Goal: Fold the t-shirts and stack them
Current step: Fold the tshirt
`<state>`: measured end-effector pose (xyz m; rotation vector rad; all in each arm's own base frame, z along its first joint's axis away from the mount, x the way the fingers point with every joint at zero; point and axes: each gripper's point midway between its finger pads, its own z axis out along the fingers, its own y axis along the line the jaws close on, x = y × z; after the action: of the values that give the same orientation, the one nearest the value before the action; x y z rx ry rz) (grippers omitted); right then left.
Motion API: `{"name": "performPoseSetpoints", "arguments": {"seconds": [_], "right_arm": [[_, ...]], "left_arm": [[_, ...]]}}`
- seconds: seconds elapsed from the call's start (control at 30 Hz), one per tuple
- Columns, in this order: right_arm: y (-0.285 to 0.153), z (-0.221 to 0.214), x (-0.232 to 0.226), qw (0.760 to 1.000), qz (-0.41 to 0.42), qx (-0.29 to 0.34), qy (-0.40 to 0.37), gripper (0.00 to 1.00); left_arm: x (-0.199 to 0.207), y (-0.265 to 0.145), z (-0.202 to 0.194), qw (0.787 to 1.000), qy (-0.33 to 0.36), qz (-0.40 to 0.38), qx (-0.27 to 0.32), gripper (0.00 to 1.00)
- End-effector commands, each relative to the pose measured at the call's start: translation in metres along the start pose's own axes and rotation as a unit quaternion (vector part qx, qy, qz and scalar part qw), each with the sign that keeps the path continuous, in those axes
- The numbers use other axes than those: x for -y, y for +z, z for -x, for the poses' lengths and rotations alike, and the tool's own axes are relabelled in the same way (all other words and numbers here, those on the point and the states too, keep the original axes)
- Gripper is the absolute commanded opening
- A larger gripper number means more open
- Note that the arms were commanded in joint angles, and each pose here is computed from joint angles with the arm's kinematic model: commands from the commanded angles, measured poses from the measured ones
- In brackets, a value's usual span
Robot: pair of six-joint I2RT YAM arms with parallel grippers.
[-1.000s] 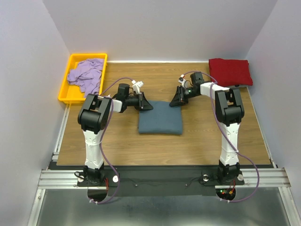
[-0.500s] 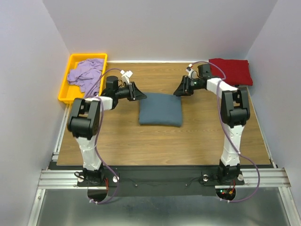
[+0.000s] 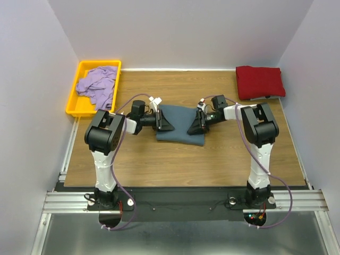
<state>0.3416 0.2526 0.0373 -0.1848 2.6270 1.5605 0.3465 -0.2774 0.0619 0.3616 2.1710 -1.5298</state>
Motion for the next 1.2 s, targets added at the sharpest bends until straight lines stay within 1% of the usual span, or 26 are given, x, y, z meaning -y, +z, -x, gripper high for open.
{"name": "performPoseSetpoints", "arguments": {"seconds": [0.0,0.03,0.1,0.17,0.2,0.23,0.27,0.33,0.4,0.47,0.5,0.53,0.6,0.67,0.73,0.77,0.83,0.87,0.93,1.0,1.07,1.17], "right_arm": [[0.0,0.002,0.034,1.0,-0.022,0.008,-0.001,0.32],[-0.003,0.008,0.045,0.999,-0.04,0.018,-0.001,0.31],[-0.013,0.017,0.052,0.998,-0.052,0.033,-0.005,0.31],[-0.025,0.03,0.039,0.998,-0.046,0.045,-0.023,0.31],[-0.03,0.031,0.032,0.998,-0.042,0.045,-0.025,0.31],[-0.034,0.033,0.02,0.998,-0.03,0.046,-0.036,0.3],[-0.044,0.035,-0.002,0.997,-0.018,0.054,-0.058,0.31],[-0.052,0.033,-0.027,0.995,0.008,0.057,-0.076,0.32],[-0.058,0.023,-0.051,0.993,0.028,0.055,-0.099,0.34],[-0.056,0.012,-0.063,0.993,0.041,0.046,-0.104,0.35],[-0.056,0.006,-0.072,0.992,0.047,0.043,-0.112,0.35],[-0.051,-0.006,-0.074,0.992,0.052,0.029,-0.108,0.35],[-0.046,-0.015,-0.07,0.994,0.053,0.018,-0.091,0.34],[-0.044,-0.019,-0.059,0.996,0.04,0.017,-0.079,0.32],[-0.047,-0.018,-0.053,0.996,0.029,0.024,-0.076,0.31],[-0.049,-0.018,-0.053,0.996,0.026,0.028,-0.076,0.3],[-0.054,-0.014,-0.051,0.996,0.018,0.038,-0.075,0.3],[-0.055,-0.012,-0.05,0.996,0.017,0.04,-0.075,0.3],[-0.059,-0.009,-0.047,0.996,0.013,0.047,-0.073,0.3],[-0.061,-0.006,-0.047,0.996,0.014,0.05,-0.071,0.3],[-0.063,-0.003,-0.047,0.996,0.011,0.054,-0.072,0.3],[-0.065,0.001,-0.05,0.995,0.008,0.061,-0.076,0.3]], "left_arm": [[-0.04,-0.009,-0.001,0.999,-0.002,0.051,-0.001,0.27],[-0.045,-0.011,0.002,0.998,0.0,0.055,0.002,0.27],[-0.058,-0.022,0.002,0.997,-0.006,0.071,0.003,0.26],[-0.053,-0.029,0.012,0.997,0.016,0.071,0.007,0.26],[-0.05,-0.033,0.01,0.997,0.015,0.075,-0.002,0.25],[-0.044,-0.035,0.013,0.997,0.04,0.069,-0.003,0.25],[-0.024,-0.04,0.019,0.997,0.056,0.049,-0.002,0.25],[0.0,-0.042,0.018,0.997,0.071,0.027,-0.005,0.25],[0.032,-0.045,0.023,0.995,0.098,0.005,0.0,0.25],[0.053,-0.042,0.016,0.994,0.104,-0.012,-0.006,0.25],[0.074,-0.036,0.012,0.993,0.114,-0.03,-0.012,0.24],[0.083,-0.03,0.004,0.993,0.114,-0.04,-0.019,0.24],[0.105,-0.015,-0.007,0.991,0.117,-0.06,-0.028,0.22],[0.109,-0.006,-0.018,0.991,0.106,-0.07,-0.038,0.21],[0.102,0.008,-0.028,0.993,0.083,-0.074,-0.049,0.2],[0.087,0.015,-0.034,0.994,0.062,-0.065,-0.057,0.2],[0.073,0.024,-0.034,0.996,0.046,-0.058,-0.058,0.18],[0.051,0.031,-0.044,0.997,0.022,-0.039,-0.067,0.17],[0.022,0.033,-0.047,0.998,-0.015,-0.01,-0.065,0.16],[-0.008,0.035,-0.063,0.996,-0.051,0.012,-0.076,0.15],[-0.023,0.033,-0.067,0.995,-0.062,0.027,-0.075,0.15],[-0.02,0.032,-0.065,0.995,-0.058,0.029,-0.075,0.15]]}}
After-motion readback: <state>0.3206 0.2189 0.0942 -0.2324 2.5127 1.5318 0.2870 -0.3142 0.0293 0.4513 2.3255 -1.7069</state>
